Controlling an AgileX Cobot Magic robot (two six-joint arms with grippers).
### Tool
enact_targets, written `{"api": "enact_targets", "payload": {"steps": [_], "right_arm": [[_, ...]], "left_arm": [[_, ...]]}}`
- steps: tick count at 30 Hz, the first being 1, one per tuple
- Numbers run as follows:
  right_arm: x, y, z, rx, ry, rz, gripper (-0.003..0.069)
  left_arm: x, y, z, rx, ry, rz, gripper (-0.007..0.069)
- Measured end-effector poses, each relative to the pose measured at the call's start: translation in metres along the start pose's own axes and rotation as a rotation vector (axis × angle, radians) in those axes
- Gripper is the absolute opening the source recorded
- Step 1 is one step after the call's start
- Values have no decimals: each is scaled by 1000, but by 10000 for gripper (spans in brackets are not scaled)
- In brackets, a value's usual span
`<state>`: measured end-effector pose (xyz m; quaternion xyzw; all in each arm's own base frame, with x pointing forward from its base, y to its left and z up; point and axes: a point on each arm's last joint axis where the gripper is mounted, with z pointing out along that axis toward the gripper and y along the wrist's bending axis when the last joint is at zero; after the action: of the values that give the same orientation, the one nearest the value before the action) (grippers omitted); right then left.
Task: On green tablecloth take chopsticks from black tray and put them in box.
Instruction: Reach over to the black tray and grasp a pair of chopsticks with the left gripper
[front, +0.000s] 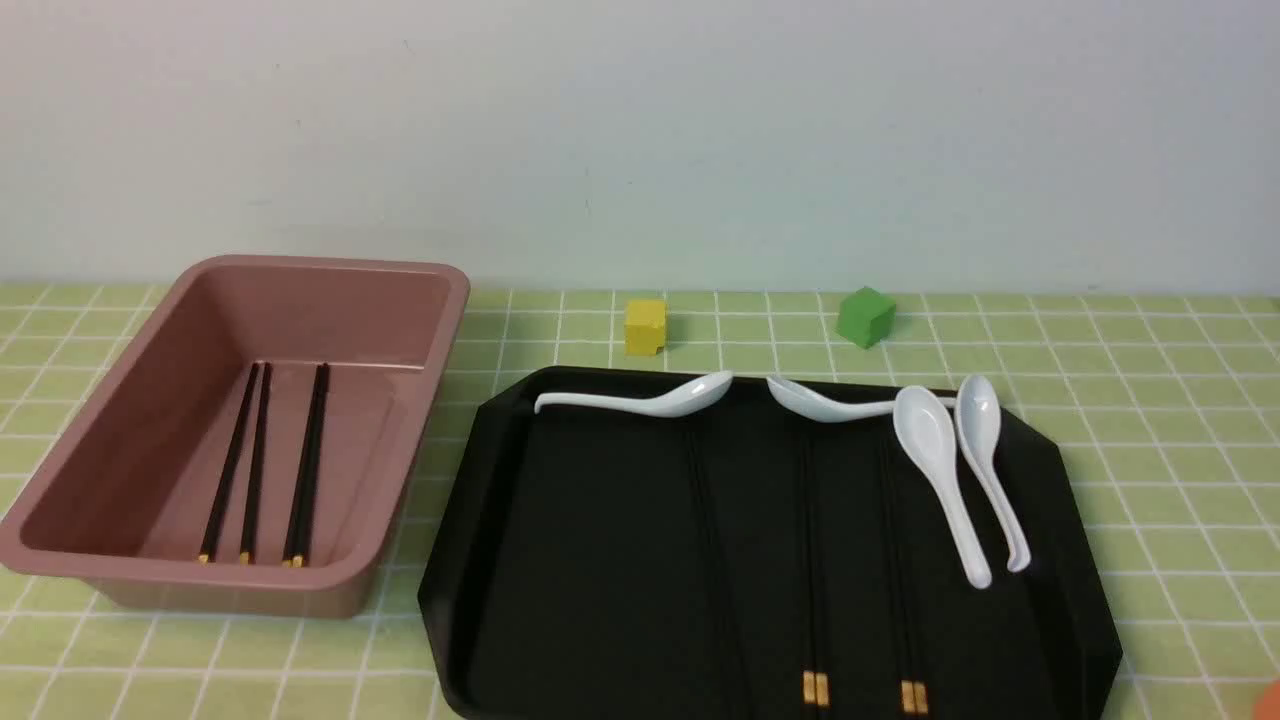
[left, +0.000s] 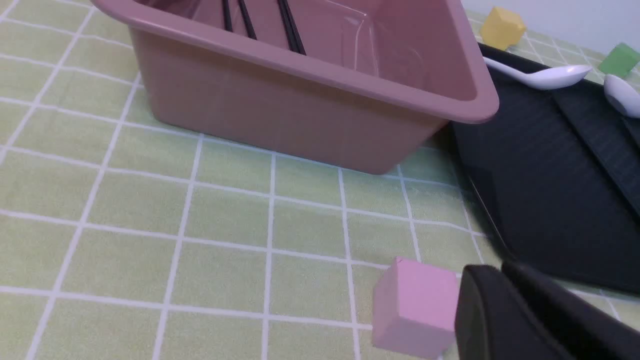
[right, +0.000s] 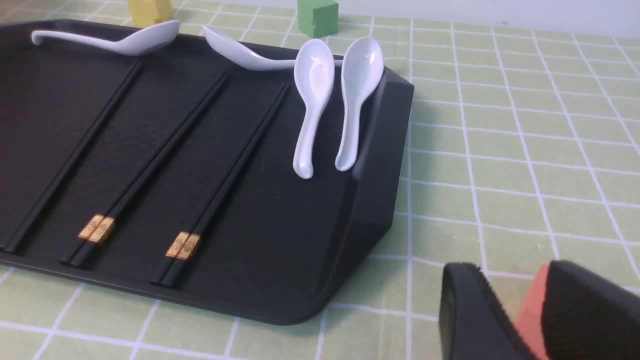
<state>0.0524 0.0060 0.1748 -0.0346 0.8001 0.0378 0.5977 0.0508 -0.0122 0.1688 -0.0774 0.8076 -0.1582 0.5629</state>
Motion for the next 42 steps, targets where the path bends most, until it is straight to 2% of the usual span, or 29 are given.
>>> {"api": "enact_targets", "payload": {"steps": [33,36,37,38,39,40,41,42], "right_arm": [[0,0,0,0,0,1,240],[0,0,0,0,0,1,240],[0,0,0,0,0,1,240],[0,0,0,0,0,1,240],[0,0,0,0,0,1,240],[0,0,0,0,0,1,240],[0,0,0,0,0,1,240],[0,0,0,0,0,1,240]], "left_arm": [[-1,0,0,3,-8,-5,61],[-1,-2,0,28,-6,-101,62],[-1,-6,0,65,-6,-245,63],[-2,-6,0,71,-8,-266,63],[-4,-11,-1,127,-9,-485,64],[-4,-11,-1,127,-12,-485,64],[-6,-14,-1,172,-12,-660,66],[-8,-16,-2,202,-12,-774,67]]}}
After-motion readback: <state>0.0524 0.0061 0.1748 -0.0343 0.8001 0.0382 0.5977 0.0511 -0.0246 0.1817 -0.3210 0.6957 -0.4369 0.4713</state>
